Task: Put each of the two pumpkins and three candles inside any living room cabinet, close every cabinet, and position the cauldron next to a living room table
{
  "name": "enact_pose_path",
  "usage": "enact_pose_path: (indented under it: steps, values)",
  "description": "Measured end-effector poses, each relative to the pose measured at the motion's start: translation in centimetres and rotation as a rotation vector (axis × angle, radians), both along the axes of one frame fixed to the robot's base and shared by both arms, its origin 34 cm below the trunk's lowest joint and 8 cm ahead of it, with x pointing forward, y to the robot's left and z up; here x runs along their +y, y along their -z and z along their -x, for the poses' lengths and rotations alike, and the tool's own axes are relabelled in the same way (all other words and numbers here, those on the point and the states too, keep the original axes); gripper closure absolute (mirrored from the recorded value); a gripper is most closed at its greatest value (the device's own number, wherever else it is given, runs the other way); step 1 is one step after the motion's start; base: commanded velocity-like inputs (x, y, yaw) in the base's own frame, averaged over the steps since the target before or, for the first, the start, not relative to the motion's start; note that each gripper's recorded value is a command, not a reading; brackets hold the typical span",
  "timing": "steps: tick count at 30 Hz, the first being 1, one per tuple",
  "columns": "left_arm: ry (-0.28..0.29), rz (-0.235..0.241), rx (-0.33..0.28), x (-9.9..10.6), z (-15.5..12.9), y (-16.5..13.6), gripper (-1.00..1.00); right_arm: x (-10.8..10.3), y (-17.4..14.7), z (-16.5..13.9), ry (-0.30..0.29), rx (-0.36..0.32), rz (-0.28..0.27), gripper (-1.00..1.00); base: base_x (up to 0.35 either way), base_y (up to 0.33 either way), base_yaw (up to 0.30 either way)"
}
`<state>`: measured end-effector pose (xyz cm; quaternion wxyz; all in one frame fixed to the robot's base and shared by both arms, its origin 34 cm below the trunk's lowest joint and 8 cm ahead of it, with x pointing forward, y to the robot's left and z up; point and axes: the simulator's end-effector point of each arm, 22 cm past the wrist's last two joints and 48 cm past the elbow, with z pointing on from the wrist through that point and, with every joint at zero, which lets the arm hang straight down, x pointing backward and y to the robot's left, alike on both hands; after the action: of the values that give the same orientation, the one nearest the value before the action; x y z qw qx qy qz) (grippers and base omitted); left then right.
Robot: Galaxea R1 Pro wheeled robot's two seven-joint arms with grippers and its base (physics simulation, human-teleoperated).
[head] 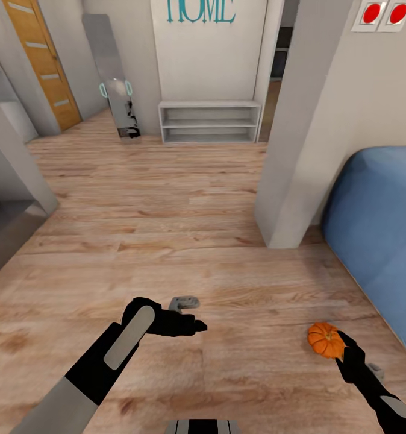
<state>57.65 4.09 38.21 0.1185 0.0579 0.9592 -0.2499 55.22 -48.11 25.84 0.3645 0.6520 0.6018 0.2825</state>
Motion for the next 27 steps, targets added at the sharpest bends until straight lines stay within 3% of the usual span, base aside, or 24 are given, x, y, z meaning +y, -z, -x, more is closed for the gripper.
enact_pose_path:
  steps: [10, 27]
  values:
    - [-0.001, -0.002, 0.0, 0.03, -0.02, 0.04, -1.0, -0.09, 0.55, 0.41, 0.006, 0.031, -0.002, -1.0, 0.007, -0.222, 0.0]
    - [-0.003, -0.002, -0.004, 0.06, -0.11, 0.01, -1.0, 0.07, 0.63, 0.42, 0.006, 0.033, -0.004, -1.0, 0.04, -0.027, 0.0]
